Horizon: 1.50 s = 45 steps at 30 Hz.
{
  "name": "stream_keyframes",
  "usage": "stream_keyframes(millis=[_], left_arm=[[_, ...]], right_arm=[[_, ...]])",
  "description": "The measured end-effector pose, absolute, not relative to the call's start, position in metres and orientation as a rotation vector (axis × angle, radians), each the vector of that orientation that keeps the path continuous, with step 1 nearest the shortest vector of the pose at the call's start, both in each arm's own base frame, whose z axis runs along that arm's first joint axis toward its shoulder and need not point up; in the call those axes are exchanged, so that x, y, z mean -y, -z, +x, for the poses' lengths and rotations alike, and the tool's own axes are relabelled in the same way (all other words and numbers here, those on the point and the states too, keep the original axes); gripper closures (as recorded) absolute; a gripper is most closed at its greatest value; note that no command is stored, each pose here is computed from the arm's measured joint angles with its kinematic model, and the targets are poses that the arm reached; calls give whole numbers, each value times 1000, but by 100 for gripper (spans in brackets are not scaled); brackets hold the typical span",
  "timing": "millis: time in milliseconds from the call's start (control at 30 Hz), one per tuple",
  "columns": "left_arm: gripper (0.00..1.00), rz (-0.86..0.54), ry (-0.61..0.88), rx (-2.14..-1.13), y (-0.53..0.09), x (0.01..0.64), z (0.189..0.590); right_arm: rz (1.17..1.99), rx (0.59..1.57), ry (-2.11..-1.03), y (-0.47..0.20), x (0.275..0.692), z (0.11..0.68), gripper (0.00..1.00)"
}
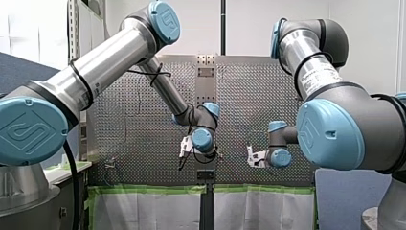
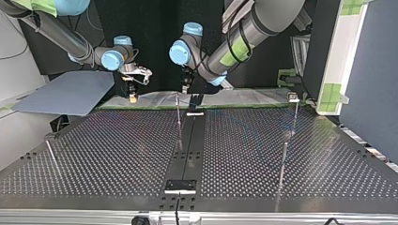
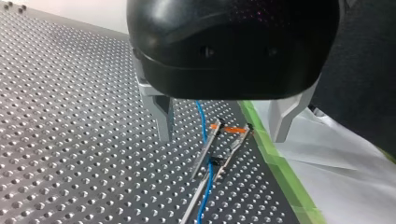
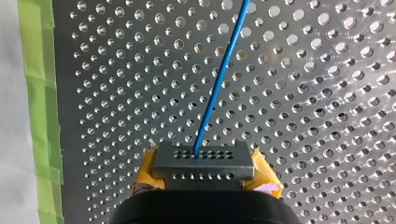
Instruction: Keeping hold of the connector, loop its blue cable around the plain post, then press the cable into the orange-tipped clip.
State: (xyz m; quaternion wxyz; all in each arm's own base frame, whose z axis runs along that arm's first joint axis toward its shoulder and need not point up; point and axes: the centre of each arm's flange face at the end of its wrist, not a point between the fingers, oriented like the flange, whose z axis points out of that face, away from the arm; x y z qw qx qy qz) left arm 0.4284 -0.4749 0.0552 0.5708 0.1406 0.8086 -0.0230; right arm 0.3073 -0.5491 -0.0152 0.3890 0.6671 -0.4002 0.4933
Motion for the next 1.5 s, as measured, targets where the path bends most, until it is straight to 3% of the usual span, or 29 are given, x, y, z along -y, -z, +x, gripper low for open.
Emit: stream_keyframes(millis=[1500], left_arm=[[0, 306, 92, -1937, -54, 480, 415]], right_arm=[[1702, 1018, -1253, 16, 548, 308, 100]])
